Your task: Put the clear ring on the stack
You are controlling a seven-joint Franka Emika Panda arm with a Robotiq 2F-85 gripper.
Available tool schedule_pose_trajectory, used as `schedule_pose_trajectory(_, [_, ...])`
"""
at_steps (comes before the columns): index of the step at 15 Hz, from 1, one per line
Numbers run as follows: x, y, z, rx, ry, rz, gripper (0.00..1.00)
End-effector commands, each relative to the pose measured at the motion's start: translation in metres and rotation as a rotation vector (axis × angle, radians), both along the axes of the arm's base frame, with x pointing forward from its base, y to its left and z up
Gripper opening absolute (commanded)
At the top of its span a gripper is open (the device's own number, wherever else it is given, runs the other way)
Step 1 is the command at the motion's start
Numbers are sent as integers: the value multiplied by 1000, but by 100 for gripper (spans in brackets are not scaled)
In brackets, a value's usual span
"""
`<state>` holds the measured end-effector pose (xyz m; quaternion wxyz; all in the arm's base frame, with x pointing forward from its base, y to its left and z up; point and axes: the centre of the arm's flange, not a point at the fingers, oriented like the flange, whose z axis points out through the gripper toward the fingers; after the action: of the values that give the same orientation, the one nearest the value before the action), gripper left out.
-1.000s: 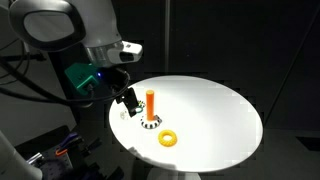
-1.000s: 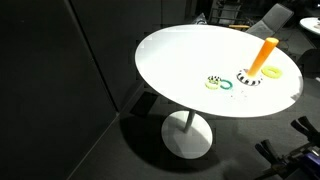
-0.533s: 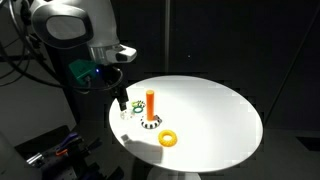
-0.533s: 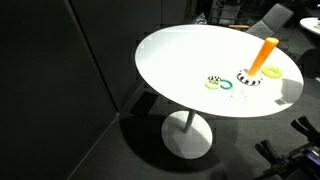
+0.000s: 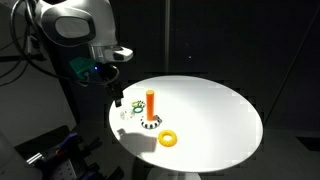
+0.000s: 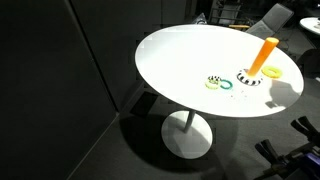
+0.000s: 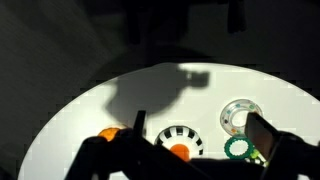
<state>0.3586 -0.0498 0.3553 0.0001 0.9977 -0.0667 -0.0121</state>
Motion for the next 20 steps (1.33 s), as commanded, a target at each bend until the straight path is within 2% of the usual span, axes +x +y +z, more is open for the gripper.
schedule_pose_trajectory(1, [0, 0, 0, 0, 0, 0, 100])
schedule_pose_trajectory(5, [9, 10, -5, 21, -3, -17, 100])
schedule_pose_trajectory(10, [23, 43, -25, 42, 2, -11, 100])
schedule_pose_trajectory(20, [71, 95, -74, -15, 21, -52, 100])
